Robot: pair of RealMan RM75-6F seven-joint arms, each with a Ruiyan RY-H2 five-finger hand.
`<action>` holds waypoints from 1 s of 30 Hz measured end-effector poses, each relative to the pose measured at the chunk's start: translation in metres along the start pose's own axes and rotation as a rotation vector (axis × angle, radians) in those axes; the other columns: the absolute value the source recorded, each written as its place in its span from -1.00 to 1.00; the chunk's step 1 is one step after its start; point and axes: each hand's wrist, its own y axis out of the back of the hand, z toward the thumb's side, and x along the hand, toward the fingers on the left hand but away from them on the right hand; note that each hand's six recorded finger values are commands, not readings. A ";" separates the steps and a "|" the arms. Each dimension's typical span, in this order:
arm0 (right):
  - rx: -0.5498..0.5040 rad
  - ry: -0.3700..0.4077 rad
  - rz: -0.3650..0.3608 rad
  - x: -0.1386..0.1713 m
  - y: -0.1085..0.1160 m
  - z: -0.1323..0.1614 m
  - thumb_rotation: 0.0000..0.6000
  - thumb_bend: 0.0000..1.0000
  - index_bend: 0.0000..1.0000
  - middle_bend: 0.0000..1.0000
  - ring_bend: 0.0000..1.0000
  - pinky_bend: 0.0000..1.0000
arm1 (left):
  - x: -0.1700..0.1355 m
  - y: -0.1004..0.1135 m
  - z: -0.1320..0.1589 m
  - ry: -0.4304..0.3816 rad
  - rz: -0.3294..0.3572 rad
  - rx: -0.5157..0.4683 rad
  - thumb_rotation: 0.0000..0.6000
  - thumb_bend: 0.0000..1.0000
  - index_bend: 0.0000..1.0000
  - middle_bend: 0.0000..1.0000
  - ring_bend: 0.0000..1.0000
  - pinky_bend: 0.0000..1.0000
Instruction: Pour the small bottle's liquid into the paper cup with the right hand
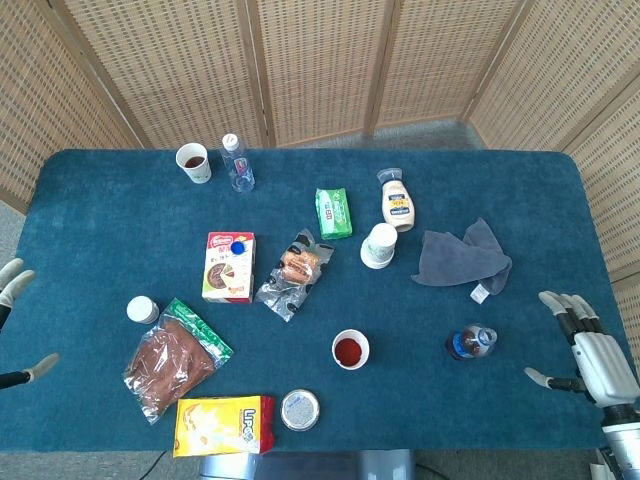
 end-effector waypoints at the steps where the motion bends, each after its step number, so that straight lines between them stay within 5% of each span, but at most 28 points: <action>1: -0.032 0.007 0.010 -0.001 -0.001 -0.001 1.00 -1.00 -1.00 -1.00 -1.00 -1.00 | 0.000 0.000 0.000 0.001 0.001 0.001 1.00 -0.70 -1.00 -1.00 -1.00 -1.00; 8: -0.222 0.068 0.092 -0.009 -0.012 -0.020 1.00 -1.00 -1.00 -1.00 -1.00 -1.00 | 0.002 -0.003 0.006 -0.007 0.000 -0.002 1.00 -0.70 -1.00 -1.00 -1.00 -1.00; 30: -0.356 0.158 0.216 -0.038 -0.069 -0.028 1.00 -1.00 -1.00 -1.00 -1.00 -1.00 | 0.002 -0.016 0.011 0.001 -0.022 0.027 1.00 -0.70 -1.00 -1.00 -1.00 -1.00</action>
